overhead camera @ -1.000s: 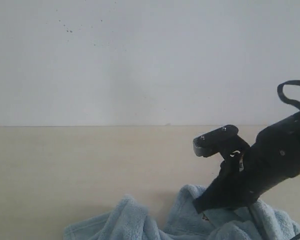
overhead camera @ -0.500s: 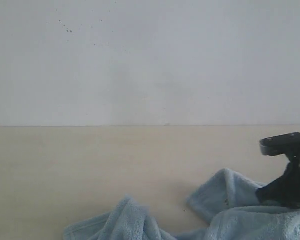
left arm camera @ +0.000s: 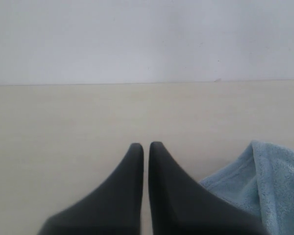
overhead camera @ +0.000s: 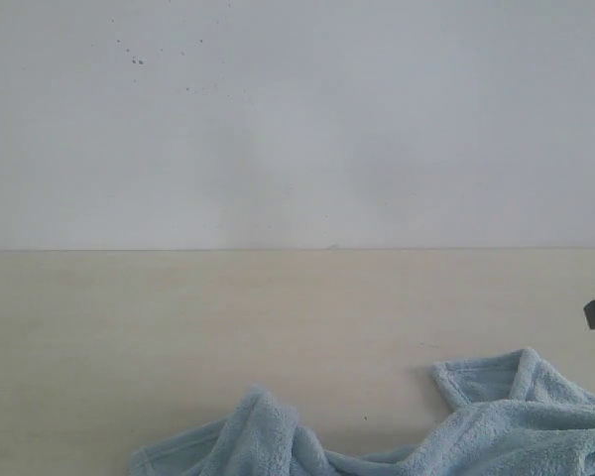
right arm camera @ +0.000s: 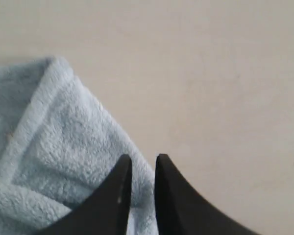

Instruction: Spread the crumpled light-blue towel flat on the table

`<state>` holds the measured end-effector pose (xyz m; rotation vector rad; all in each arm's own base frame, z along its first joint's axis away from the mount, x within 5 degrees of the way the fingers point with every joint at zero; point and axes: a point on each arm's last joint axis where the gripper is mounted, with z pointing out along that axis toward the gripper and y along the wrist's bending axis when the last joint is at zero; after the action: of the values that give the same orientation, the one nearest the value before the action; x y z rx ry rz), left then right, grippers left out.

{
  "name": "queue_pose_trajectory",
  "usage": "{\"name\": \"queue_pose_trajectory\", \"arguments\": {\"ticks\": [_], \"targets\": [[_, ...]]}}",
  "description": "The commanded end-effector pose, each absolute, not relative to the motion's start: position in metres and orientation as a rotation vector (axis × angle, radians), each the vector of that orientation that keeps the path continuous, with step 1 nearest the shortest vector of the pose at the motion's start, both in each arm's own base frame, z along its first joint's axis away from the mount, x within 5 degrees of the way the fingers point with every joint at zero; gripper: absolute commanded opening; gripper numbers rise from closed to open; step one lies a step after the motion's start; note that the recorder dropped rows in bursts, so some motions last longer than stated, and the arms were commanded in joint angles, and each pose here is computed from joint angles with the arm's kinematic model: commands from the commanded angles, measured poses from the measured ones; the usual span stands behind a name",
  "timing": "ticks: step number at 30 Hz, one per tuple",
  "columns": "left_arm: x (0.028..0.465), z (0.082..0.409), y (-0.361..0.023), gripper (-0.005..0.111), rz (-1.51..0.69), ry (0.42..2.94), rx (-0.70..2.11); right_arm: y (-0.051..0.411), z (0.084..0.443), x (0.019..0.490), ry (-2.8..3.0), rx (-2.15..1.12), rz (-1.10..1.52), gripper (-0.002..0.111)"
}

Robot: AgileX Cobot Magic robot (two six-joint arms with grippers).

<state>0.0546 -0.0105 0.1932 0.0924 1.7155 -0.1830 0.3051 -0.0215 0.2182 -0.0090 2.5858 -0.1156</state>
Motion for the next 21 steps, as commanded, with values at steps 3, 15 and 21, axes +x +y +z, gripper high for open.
{"name": "queue_pose_trajectory", "arguments": {"ticks": [3, 15, 21], "targets": [[0.055, 0.193, -0.011, 0.004, -0.189, 1.712, 0.093, -0.021, 0.234, 0.305, 2.497, -0.06, -0.109, 0.036], [0.055, 0.193, -0.011, 0.004, -0.189, 1.712, 0.093, 0.027, 0.198, 0.341, 2.53, -0.386, -0.056, 0.049], [0.055, 0.193, -0.011, 0.004, -0.189, 1.712, 0.093, 0.066, 0.201, 0.375, 2.484, -0.5, -0.02, 0.049]]}}
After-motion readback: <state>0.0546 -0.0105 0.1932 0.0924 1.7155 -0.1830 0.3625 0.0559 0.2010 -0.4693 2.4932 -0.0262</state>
